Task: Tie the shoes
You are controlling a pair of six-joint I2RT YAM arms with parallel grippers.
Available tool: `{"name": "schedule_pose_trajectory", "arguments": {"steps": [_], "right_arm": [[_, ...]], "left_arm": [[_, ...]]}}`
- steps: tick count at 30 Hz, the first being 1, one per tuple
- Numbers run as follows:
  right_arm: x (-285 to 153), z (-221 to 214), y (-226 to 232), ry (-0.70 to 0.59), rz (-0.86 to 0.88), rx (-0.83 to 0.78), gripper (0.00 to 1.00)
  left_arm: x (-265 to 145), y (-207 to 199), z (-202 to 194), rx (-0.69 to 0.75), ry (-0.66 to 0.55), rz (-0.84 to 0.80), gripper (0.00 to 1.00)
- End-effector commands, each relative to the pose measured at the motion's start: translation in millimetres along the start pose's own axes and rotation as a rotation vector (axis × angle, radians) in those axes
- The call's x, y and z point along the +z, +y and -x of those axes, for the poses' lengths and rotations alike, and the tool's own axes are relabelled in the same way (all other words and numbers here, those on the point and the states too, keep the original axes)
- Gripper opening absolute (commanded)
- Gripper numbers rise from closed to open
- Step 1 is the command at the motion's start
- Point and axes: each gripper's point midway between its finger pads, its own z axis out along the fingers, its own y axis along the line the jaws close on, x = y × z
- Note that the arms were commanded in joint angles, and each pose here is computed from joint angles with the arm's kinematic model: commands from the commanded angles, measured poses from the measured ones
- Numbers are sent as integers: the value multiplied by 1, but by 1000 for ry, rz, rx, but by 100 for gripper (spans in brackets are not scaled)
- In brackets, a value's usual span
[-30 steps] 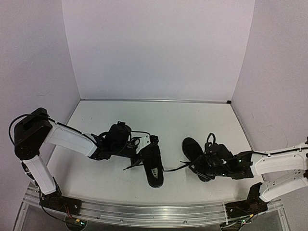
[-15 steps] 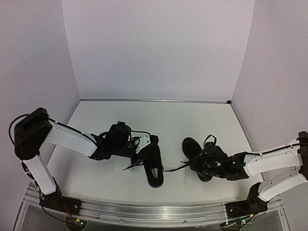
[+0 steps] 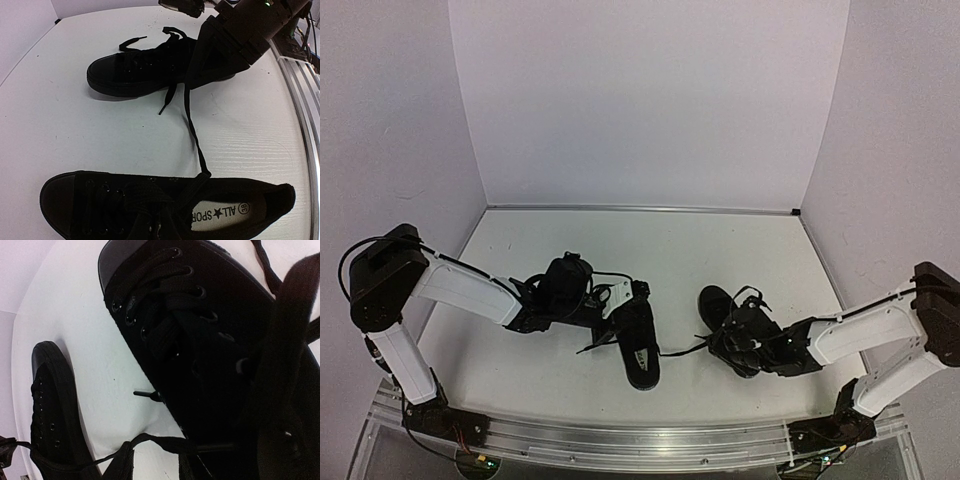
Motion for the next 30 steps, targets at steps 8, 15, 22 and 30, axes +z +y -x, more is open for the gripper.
{"name": "schedule_pose_trajectory", "arguments": {"steps": [8, 15, 22, 30], "right_arm": [[12, 15, 24, -94, 20, 38, 10], [18, 10, 12, -80, -44, 36, 23], [22, 13, 20, -99, -23, 14, 6], [-6, 46, 83, -187, 115, -105, 0]], "left_arm": [[1, 5, 18, 21, -59, 17, 0], [1, 5, 17, 25, -56, 22, 0], [2, 5, 16, 23, -57, 19, 0], [0, 0, 13, 51, -54, 5, 0]]}}
